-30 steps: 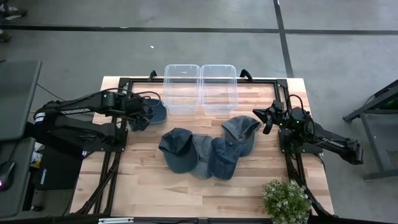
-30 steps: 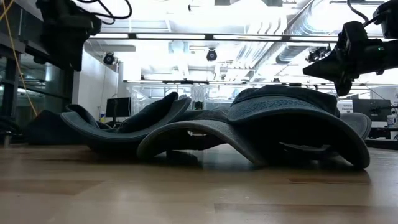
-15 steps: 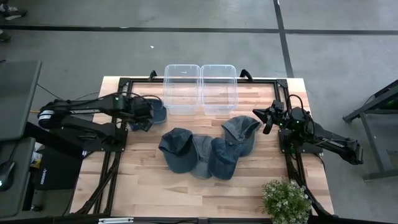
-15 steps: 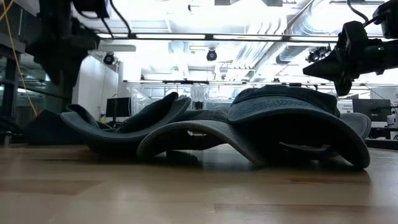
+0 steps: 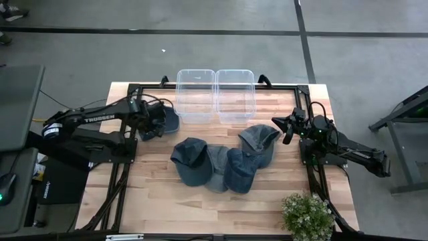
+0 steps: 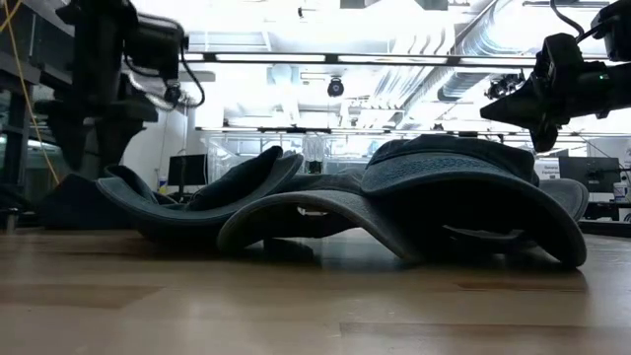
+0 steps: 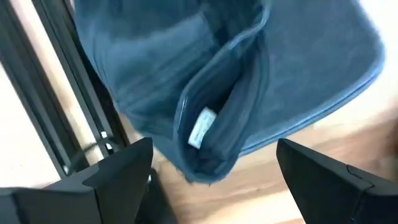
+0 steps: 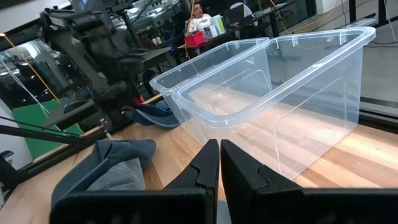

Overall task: Pick and place caps into container
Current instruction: Put the top blue cap into the left transparent container

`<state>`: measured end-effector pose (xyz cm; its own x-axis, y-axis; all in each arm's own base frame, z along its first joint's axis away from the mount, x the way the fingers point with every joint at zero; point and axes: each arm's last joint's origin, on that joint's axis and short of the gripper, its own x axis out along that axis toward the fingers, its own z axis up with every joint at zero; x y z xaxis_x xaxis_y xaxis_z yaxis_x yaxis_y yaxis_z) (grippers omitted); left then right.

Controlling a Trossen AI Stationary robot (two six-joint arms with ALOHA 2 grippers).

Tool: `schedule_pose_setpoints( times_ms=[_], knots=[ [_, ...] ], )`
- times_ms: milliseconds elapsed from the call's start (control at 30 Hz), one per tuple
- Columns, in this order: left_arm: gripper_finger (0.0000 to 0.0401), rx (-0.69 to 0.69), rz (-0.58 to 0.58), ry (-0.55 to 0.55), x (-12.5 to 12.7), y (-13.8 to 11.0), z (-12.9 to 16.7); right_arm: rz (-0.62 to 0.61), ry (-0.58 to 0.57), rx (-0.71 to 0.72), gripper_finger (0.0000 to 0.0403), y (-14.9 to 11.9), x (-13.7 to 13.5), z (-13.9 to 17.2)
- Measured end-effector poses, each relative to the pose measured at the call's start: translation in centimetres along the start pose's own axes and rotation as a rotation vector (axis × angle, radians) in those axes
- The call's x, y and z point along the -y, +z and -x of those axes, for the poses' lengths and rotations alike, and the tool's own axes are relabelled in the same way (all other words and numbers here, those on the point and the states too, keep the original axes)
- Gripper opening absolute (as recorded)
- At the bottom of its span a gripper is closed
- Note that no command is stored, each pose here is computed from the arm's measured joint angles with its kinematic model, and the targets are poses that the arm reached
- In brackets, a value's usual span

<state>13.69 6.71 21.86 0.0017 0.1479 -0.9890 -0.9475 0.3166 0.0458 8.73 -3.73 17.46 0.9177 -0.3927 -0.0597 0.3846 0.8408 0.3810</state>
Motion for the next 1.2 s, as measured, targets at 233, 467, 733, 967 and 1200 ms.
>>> schedule_pose_setpoints(
  times_ms=[233, 467, 733, 967, 1200],
  knots=[
    [0.0340, -0.057, 0.098, -0.082, -1.1, 0.9, -2.1, 0.000, 0.000, 0.000, 0.0012, 0.0, 0.0, 0.0],
    [0.0340, -0.079, 0.098, -0.117, -1.4, 1.1, -2.5, 0.000, 0.000, 0.000, 0.0012, 0.0, 0.0, 0.0],
    [0.0340, -0.094, 0.003, -0.191, -1.1, 1.2, -2.5, 0.000, 0.000, 0.000, 0.0012, 0.0, 0.0, 0.0],
    [0.0340, -0.055, -0.045, -0.146, -1.2, 1.3, -2.5, 0.000, 0.000, 0.000, 0.0012, 0.0, 0.0, 0.0],
    [0.0340, -0.028, -0.160, -0.145, -1.2, 1.4, -2.5, 0.000, 0.000, 0.000, 0.0012, 0.0, 0.0, 0.0]
  ],
)
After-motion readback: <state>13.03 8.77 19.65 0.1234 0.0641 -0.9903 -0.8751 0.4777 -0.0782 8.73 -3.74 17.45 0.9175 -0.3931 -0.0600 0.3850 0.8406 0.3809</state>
